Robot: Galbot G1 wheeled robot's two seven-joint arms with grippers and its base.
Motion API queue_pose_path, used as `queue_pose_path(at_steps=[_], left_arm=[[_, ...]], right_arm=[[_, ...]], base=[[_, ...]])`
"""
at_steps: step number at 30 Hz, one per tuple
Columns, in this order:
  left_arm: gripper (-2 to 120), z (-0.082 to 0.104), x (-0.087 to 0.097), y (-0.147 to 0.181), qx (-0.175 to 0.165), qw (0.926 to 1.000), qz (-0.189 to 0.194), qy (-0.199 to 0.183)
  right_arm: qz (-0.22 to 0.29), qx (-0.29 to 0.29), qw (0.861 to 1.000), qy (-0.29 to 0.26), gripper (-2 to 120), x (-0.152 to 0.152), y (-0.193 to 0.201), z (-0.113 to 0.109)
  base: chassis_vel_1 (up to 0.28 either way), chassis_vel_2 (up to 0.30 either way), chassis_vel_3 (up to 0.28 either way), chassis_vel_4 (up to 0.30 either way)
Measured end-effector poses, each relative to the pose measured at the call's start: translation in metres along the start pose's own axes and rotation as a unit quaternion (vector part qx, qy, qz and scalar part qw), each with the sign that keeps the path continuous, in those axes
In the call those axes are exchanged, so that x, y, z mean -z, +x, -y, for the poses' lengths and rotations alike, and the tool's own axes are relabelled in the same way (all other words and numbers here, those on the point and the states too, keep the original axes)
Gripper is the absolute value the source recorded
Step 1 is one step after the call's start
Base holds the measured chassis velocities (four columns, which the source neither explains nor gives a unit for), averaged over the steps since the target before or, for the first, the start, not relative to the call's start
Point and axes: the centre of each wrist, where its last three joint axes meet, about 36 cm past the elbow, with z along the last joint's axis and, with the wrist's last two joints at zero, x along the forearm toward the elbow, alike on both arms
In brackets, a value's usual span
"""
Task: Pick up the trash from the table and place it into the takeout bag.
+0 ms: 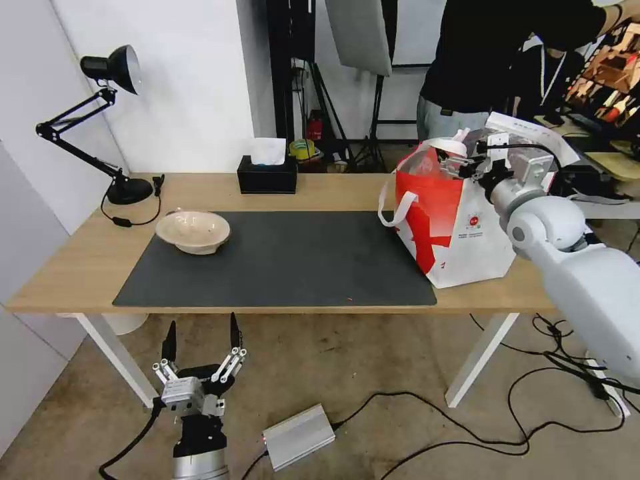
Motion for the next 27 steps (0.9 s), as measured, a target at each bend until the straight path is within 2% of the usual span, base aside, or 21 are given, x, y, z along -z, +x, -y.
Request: queue_pose_path(at_steps=[5,11,27], left_arm=[[100,0.0,0.0,0.0,0.0,1.0,0.0,0.0],[100,0.0,0.0,0.0,0.0,1.0,0.001,-0.001],[100,0.001,0.0,-0.001,-0.001,1.0,0.001,0.002]], right_arm=[[-0.036,-0.006,0.999,0.035,100,0.006,0.005,0.0],[-0.048,-0.011,0.998,0.044,100,0.011,0.005,0.001],[-0.034,-0.015,0.999,0.039,100,0.013,0.011,0.001]], base=[[0.0,0.0,0.0,0.0],[0.0,0.0,0.0,0.0],[0.0,0.0,0.0,0.0]])
